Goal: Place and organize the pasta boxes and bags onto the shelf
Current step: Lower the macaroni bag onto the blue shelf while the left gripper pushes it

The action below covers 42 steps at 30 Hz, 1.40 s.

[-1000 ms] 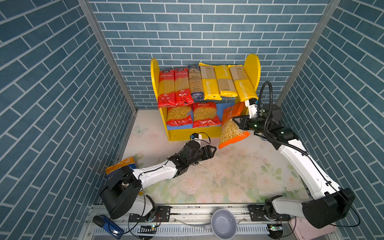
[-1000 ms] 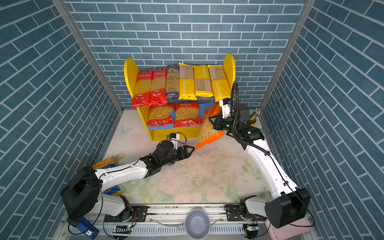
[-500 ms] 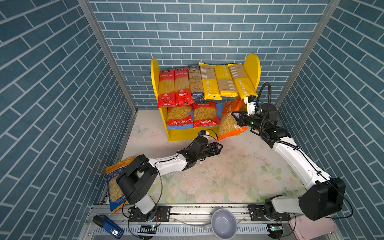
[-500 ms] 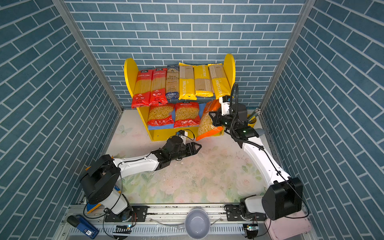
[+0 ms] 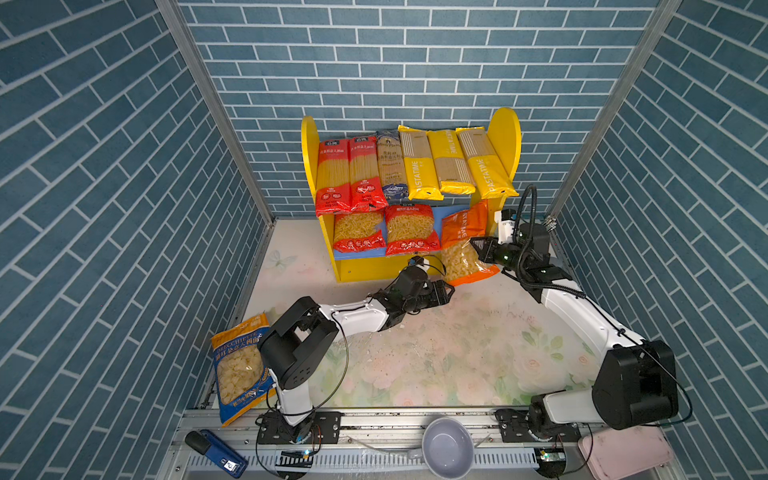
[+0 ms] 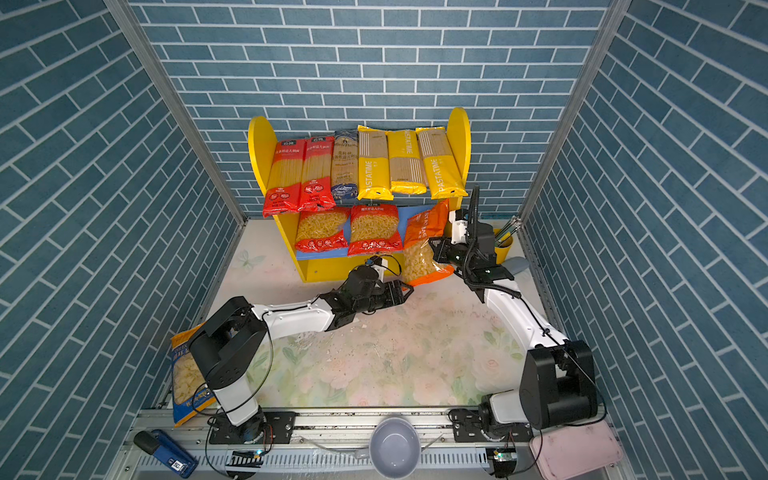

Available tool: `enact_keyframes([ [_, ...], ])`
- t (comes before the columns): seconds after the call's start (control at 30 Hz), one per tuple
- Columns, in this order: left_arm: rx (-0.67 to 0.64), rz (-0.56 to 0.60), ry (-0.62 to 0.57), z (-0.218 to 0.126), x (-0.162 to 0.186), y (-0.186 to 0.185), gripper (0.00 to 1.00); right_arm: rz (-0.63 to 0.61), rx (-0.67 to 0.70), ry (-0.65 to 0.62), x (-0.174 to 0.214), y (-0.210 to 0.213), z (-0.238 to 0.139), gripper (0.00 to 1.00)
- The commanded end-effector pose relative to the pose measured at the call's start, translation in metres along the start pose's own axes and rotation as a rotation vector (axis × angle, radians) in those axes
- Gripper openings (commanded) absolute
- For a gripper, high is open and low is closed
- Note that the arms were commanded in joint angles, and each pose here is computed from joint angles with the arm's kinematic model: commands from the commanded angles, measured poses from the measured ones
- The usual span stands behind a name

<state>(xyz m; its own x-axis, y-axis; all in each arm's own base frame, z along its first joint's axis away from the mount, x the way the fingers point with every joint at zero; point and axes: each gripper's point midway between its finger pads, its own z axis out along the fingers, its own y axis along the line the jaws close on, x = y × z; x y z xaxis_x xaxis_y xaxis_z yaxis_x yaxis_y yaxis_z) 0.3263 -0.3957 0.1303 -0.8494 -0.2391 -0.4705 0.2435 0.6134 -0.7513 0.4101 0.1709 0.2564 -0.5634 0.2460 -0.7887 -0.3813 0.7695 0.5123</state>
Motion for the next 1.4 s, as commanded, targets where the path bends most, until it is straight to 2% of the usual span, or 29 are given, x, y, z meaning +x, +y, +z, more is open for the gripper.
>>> enact_keyframes([
  [0.0,0.021,0.027,0.009,0.004,0.0,-0.008,0.74,0.047,0.066,-0.092,-0.021,-0.009,-0.012,0.0],
  [0.07,0.019,0.03,0.011,0.006,0.0,-0.007,0.74,0.103,0.152,-0.076,-0.019,-0.025,-0.013,0.0],
  [0.13,0.021,0.03,0.011,0.008,0.0,-0.006,0.75,0.158,0.181,-0.064,-0.017,-0.033,-0.012,0.0],
  [0.37,0.055,0.043,-0.033,0.0,-0.018,-0.014,0.83,0.271,0.035,-0.104,-0.04,-0.006,-0.004,0.0],
  [0.53,0.108,0.035,-0.086,-0.009,-0.038,-0.017,0.9,0.309,-0.01,-0.132,-0.057,0.003,0.001,0.0],
  [0.67,0.132,-0.003,-0.132,-0.013,-0.052,-0.011,0.98,0.355,-0.093,-0.162,-0.07,0.018,0.0,0.0],
  [0.83,0.185,-0.008,-0.144,0.002,-0.059,-0.024,0.99,0.402,-0.067,-0.143,-0.067,0.01,0.009,0.0],
  [1.03,0.284,-0.076,-0.153,0.025,-0.063,-0.037,0.89,0.452,-0.036,-0.12,-0.056,0.001,0.012,0.0],
  [1.13,0.277,-0.046,-0.127,0.031,-0.059,-0.046,0.82,0.447,-0.019,-0.095,-0.049,-0.001,0.009,0.01],
  [1.37,0.361,-0.055,-0.126,0.029,-0.065,-0.071,0.54,0.419,0.019,-0.062,-0.035,-0.005,-0.006,0.23],
])
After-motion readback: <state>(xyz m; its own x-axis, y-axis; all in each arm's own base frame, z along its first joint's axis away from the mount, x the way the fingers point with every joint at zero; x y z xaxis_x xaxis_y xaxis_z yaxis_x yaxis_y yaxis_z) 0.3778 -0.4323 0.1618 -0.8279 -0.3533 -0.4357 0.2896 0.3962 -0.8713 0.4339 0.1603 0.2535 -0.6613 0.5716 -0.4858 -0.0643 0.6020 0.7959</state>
